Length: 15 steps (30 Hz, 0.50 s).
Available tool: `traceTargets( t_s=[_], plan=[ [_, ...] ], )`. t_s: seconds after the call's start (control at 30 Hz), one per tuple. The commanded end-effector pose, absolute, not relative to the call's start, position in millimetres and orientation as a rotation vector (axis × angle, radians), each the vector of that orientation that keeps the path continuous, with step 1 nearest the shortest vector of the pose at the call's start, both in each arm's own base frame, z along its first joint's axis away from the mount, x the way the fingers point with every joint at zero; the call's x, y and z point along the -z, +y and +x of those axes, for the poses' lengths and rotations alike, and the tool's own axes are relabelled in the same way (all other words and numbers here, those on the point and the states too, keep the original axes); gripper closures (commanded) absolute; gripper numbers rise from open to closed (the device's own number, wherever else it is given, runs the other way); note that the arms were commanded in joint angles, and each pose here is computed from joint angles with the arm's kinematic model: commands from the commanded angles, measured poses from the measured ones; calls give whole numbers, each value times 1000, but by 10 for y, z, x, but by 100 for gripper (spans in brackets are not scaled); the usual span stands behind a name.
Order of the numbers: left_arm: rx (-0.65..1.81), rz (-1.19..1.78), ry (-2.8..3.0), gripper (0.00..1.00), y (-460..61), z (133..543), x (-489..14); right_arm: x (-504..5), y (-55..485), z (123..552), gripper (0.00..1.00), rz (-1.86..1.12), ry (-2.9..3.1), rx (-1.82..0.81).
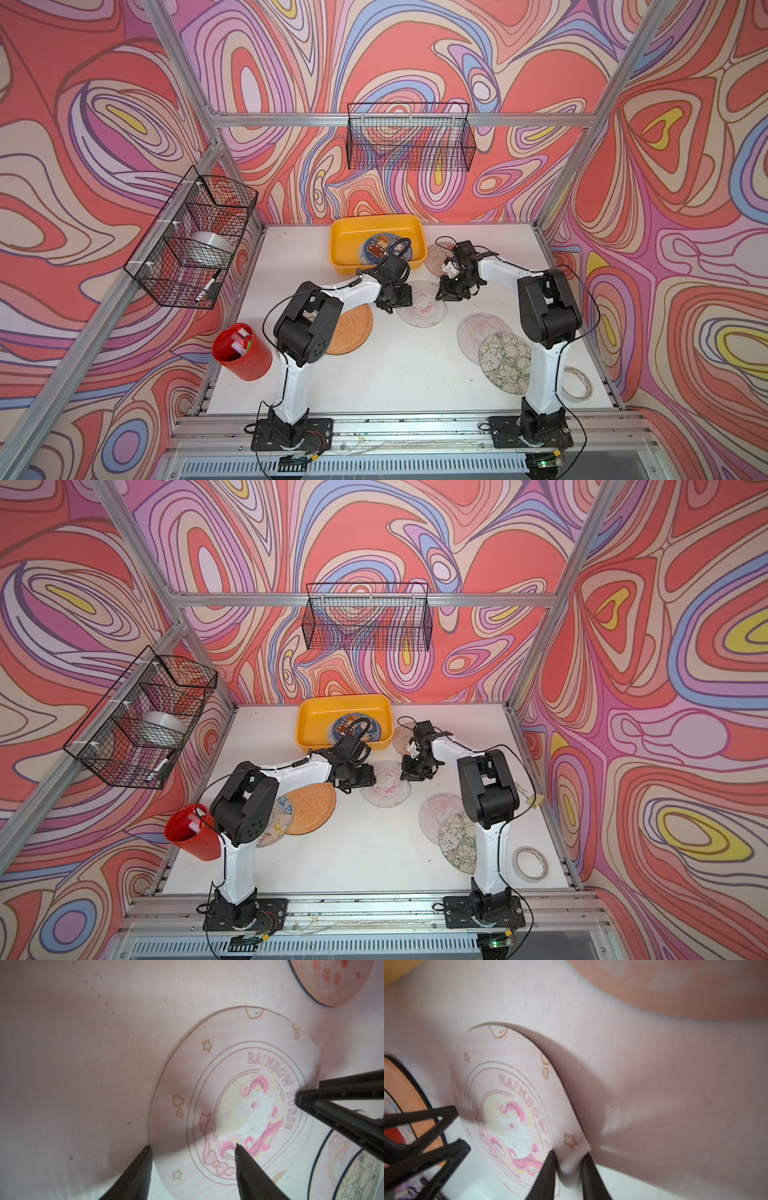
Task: Put the coasters into the storage box
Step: Pick up the coaster from the center of the board.
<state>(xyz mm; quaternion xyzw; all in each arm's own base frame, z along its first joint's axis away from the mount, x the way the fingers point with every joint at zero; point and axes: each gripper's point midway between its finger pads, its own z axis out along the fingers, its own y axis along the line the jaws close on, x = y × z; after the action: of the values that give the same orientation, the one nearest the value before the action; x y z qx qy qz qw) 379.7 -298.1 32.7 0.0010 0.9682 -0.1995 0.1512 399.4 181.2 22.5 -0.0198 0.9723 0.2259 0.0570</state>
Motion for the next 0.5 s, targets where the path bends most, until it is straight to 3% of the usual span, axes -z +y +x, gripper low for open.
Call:
traceTargets(
  t_s=[0.0,0.07,0.47],
  plan=[
    [510,-17,2894,36,-2895,3599,-27,-67,1822,3875,94,-43,3010,-676],
    [518,-17,2888,35,-2898,3599,-60,-122,1837,3889,100,-43,2997,-689],
    [649,-79,2783,15,-2774,3542,-437,-947,1978,3882,100,-86,2857,-808]
  ],
)
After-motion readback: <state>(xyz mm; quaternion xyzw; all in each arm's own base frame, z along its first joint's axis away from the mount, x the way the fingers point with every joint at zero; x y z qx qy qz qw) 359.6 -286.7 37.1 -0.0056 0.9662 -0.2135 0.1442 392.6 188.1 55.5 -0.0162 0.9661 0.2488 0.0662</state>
